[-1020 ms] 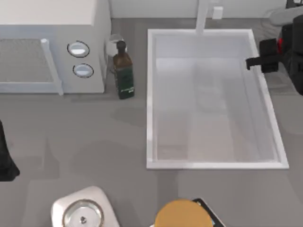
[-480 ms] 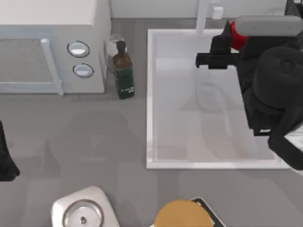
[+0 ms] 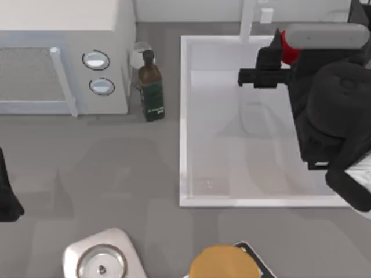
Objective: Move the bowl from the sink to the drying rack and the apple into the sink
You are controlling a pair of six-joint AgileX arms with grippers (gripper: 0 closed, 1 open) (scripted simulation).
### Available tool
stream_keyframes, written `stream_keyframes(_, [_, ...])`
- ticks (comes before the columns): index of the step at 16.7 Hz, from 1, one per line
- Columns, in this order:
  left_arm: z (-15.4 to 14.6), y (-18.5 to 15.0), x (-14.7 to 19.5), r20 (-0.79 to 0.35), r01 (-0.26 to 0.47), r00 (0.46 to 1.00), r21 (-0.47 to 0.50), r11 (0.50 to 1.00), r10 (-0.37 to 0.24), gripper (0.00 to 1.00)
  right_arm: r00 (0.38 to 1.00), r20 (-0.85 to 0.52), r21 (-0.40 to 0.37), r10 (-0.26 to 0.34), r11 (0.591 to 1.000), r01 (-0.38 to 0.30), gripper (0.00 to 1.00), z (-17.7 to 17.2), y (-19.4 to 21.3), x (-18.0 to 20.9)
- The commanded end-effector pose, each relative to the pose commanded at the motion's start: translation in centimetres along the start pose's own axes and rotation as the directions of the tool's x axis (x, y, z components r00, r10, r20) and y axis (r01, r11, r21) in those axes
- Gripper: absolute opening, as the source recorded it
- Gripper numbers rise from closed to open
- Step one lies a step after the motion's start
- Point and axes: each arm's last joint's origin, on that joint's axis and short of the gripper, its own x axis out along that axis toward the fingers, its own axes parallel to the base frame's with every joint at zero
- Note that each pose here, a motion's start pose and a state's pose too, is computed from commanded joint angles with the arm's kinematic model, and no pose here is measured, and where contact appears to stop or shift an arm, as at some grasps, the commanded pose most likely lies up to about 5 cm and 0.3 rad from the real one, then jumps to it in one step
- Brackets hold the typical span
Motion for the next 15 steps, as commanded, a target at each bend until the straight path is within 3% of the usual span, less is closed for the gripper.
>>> stream_keyframes(9, [0.0,0.0,0.0,0.000,0.000,1.000,0.000,1.000,0.000,1.00,0.997,0.040,0.067,0.065,0.995,-0.068,0.00,-8.6,2.2,0.5])
stream_keyframes(15, [0.0,0.0,0.0,0.000,0.000,1.000,0.000,1.000,0.000,1.00,1.000,0.011,0.009,0.010,1.000,-0.010,0.00,-14.3,0.2,0.0])
